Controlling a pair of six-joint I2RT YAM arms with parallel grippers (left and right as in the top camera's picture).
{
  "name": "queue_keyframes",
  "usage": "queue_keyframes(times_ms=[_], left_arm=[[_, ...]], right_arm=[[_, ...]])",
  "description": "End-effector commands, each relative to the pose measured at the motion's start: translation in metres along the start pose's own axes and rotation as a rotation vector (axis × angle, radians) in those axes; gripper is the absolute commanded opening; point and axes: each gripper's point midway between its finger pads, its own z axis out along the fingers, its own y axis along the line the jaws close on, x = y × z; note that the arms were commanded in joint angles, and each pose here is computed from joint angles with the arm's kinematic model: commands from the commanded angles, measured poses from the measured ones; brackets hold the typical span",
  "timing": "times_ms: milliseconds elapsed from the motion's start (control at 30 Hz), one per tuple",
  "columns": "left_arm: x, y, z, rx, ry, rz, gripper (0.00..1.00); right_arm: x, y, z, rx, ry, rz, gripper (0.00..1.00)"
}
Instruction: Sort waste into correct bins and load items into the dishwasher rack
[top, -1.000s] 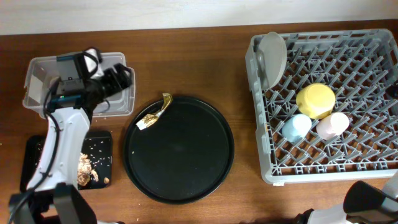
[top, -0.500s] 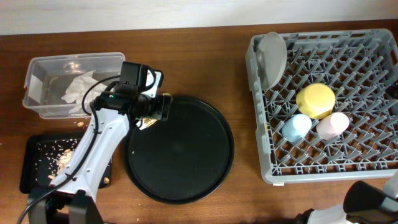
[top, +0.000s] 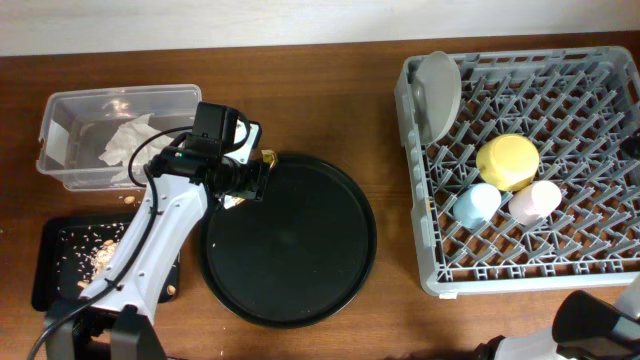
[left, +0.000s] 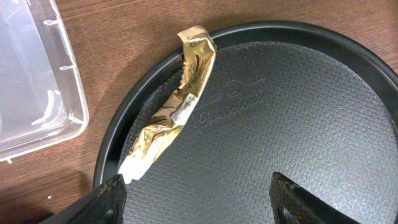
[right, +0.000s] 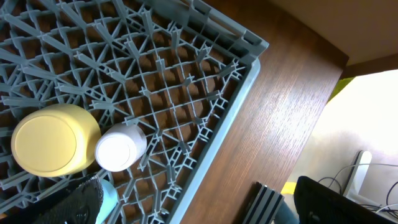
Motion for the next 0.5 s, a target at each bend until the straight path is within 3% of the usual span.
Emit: queue_keyframes(times_ms=[0,300,467], left_arm=[[0.005,0.002,0.001,-0.014,0.007,0.030,0.73],[0.007,0.013,0.023,-0.069,0.014,0.034,0.73],[0.009,0.014,0.040,-0.066,0.042,0.116,0.73]], right_arm=[[0.000,-0.003,0.002,0.022,0.001,0.009,0.99],[0.000,-0.003,0.002,0.022,0.001,0.009,0.99],[0.000,-0.003,0.002,0.022,0.001,0.009,0.99]])
